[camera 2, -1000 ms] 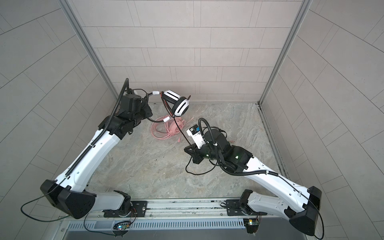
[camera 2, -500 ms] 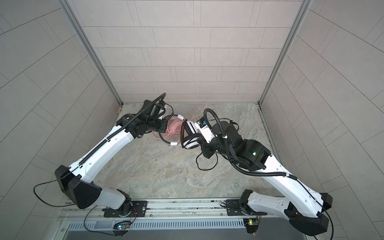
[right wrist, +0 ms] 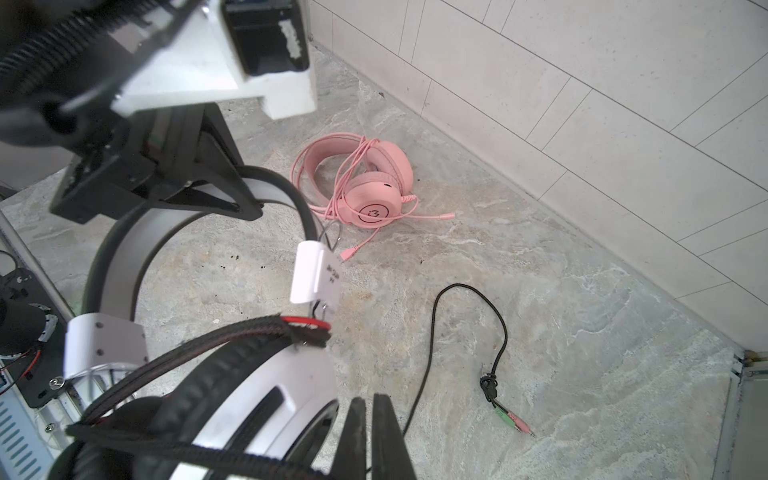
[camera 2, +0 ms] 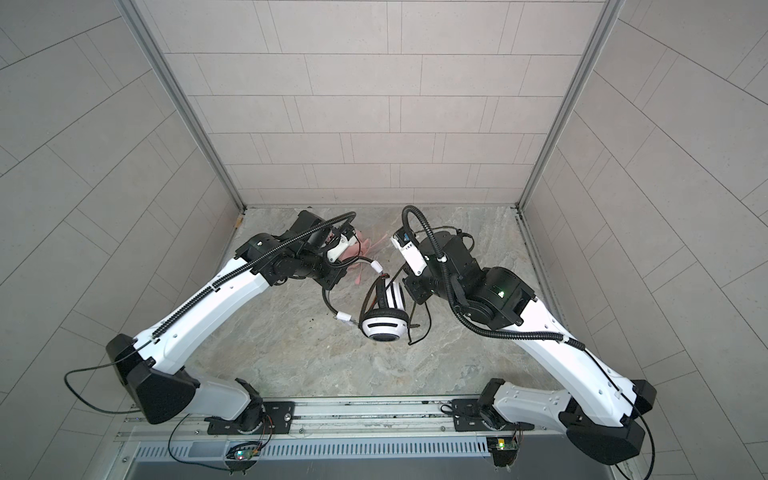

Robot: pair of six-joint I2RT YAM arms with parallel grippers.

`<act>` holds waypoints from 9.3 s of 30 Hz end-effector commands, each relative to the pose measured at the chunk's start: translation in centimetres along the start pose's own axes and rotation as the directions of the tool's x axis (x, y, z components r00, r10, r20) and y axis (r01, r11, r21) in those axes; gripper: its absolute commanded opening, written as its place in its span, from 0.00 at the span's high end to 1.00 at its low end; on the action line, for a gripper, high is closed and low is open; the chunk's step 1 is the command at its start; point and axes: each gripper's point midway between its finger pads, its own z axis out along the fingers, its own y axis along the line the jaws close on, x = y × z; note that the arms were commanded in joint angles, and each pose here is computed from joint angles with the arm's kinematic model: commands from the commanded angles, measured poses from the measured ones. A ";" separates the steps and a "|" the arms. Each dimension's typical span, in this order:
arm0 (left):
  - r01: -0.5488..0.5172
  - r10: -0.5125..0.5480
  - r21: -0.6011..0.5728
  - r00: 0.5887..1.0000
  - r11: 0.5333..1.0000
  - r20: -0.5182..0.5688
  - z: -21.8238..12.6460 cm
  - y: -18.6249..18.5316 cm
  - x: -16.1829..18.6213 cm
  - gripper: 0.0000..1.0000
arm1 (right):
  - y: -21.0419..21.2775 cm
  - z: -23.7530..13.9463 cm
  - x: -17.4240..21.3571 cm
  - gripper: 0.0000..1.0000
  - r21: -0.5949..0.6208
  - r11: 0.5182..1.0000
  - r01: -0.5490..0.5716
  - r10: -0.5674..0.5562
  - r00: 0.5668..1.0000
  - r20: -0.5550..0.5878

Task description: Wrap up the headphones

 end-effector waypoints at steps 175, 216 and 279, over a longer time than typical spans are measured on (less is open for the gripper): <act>0.374 -0.214 -0.470 0.908 0.800 0.359 -2.4 14.2 -1.2 1.00 | 4.9 3.1 -4.3 0.93 -0.029 0.975 0.221 -0.214 0.965 0.152; -0.220 0.000 0.327 0.829 0.919 0.559 -11.8 -5.7 -4.7 1.00 | -2.5 7.0 0.8 0.89 -0.043 0.978 -0.203 0.206 0.973 0.104; 0.370 -0.436 0.277 0.469 0.887 0.768 -23.7 5.3 -14.6 1.00 | 7.6 17.8 11.0 0.89 -0.274 0.893 -0.358 0.355 0.933 -0.061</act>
